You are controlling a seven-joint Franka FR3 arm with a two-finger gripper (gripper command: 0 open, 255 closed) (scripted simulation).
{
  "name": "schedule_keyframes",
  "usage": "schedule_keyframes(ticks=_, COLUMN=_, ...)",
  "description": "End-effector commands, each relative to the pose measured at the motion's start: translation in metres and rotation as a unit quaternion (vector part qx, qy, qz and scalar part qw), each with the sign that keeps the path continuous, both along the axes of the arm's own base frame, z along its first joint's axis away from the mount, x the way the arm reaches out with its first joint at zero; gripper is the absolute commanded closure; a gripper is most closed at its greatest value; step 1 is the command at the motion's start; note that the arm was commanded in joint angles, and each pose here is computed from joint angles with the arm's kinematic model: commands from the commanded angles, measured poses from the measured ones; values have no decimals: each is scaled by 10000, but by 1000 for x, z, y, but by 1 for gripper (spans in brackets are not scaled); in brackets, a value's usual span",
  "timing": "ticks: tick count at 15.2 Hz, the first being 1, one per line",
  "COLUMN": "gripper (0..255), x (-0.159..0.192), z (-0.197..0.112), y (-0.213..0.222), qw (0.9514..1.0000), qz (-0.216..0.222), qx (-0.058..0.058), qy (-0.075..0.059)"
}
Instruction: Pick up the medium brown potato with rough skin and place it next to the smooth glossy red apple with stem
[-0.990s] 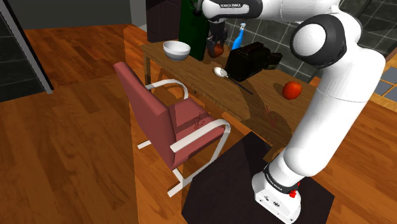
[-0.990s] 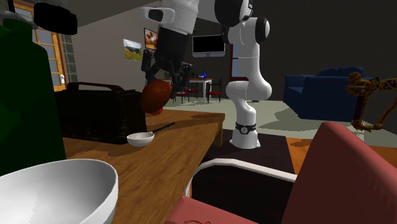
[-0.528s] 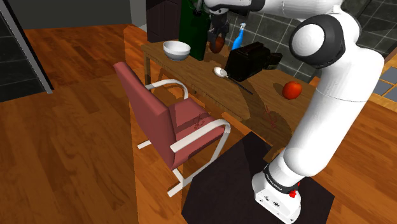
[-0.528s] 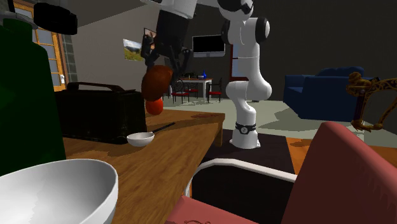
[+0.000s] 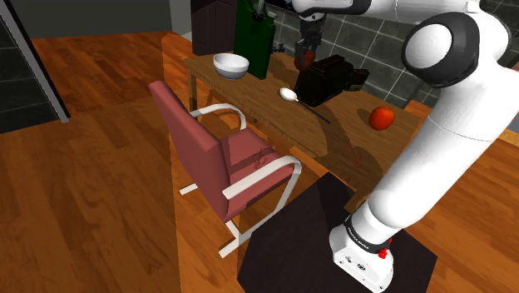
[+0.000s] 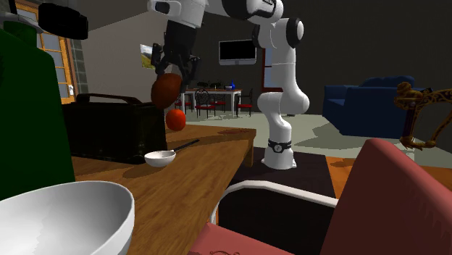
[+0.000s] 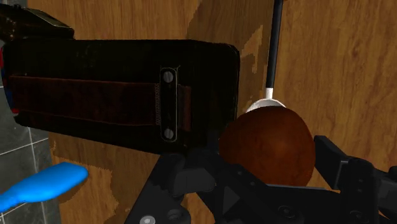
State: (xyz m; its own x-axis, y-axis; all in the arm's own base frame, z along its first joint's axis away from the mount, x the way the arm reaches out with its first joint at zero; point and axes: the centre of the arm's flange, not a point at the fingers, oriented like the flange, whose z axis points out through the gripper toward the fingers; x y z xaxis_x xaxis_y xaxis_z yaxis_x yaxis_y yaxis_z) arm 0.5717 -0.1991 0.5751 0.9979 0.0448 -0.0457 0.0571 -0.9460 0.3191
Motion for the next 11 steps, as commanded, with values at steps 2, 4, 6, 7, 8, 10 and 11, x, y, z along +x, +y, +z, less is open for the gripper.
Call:
schedule_keyframes(ticks=2, gripper=255, x=-23, z=-1, y=-31, qw=10000, qz=6, qx=2, qy=-1)
schedule_keyframes(ticks=4, gripper=255, x=-38, z=-1, y=-53, qw=10000, qz=6, qx=2, qy=-1)
schedule_keyframes(ticks=6, gripper=255, x=-53, z=-1, y=-74, qw=10000, qz=6, qx=2, qy=-1)
schedule_keyframes(ticks=7, gripper=255, x=-61, z=-1, y=-85, qw=10000, qz=6, qx=2, qy=-1)
schedule_keyframes(ticks=8, gripper=255, x=-69, z=-1, y=-96, qw=10000, qz=6, qx=2, qy=-1)
schedule_keyframes(ticks=10, gripper=255, x=-84, z=-1, y=-117, qw=10000, qz=6, qx=2, qy=-1)
schedule_keyframes(ticks=11, gripper=255, x=-91, z=-1, y=-128, qw=10000, qz=6, qx=2, qy=-1)
